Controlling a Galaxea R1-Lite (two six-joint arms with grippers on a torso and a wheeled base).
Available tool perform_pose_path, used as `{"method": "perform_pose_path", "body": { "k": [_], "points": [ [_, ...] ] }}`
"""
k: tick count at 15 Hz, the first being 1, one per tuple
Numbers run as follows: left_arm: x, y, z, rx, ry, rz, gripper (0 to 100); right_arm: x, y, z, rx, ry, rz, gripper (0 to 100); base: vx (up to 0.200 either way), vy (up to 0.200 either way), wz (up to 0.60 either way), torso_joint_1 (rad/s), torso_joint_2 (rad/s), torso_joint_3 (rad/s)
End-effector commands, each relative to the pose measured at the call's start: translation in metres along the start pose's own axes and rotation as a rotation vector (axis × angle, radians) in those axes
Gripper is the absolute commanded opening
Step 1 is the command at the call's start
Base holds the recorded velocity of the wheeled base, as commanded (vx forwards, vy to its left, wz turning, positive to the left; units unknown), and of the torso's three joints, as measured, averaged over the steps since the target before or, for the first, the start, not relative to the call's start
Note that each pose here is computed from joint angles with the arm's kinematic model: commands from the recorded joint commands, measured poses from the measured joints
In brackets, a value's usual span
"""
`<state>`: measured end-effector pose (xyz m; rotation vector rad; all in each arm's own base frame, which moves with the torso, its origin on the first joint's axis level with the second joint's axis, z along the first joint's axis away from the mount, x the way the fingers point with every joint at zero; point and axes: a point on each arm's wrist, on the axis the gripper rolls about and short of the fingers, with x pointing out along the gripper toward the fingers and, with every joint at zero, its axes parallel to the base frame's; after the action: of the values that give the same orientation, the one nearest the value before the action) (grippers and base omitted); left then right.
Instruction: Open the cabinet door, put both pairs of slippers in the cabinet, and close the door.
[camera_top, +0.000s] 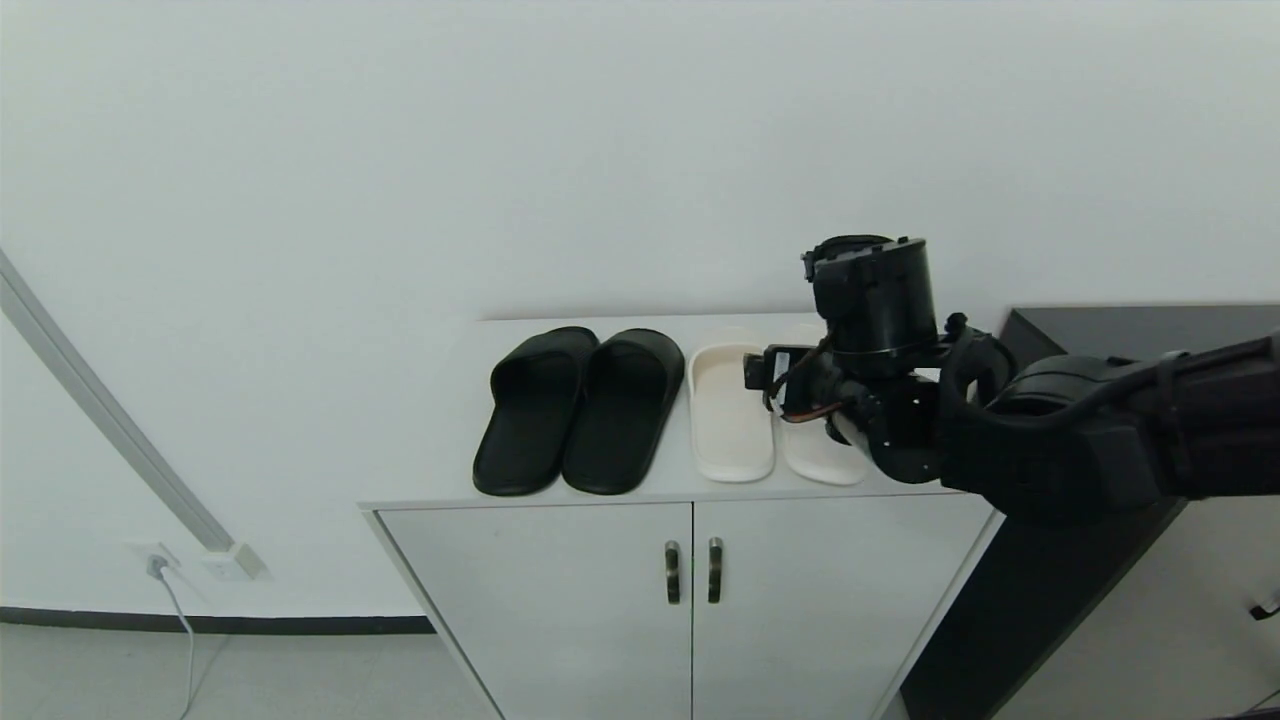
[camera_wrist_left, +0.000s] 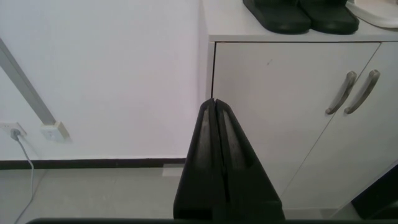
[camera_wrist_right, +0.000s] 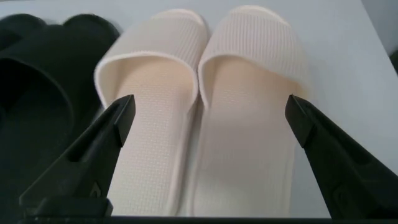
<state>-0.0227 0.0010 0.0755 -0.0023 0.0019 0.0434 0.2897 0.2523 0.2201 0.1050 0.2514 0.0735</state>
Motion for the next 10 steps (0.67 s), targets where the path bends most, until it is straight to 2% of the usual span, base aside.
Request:
{"method": "perform_pose_path", "body": {
  "k": [1, 7, 10],
  "points": [
    [0.0, 0.0, 0.0, -0.001, 0.0, 0.0, 0, 0.014, 0.008, -0.013, -0.018, 0.021, -0.01, 100, 0.0, 0.0, 0.0, 0.0, 0.0, 0.0],
    [0.0, 0.0, 0.0, -0.001, 0.0, 0.0, 0, 0.054, 0.025, -0.018, -0.019, -0.01, -0.042, 100, 0.0, 0.0, 0.0, 0.0, 0.0, 0.0],
    [0.0, 0.0, 0.0, -0.002, 0.0, -0.002, 0, 0.082, 0.023, -0.012, -0.053, -0.043, -0.076, 100, 0.0, 0.0, 0.0, 0.0, 0.0, 0.0]
  ]
}}
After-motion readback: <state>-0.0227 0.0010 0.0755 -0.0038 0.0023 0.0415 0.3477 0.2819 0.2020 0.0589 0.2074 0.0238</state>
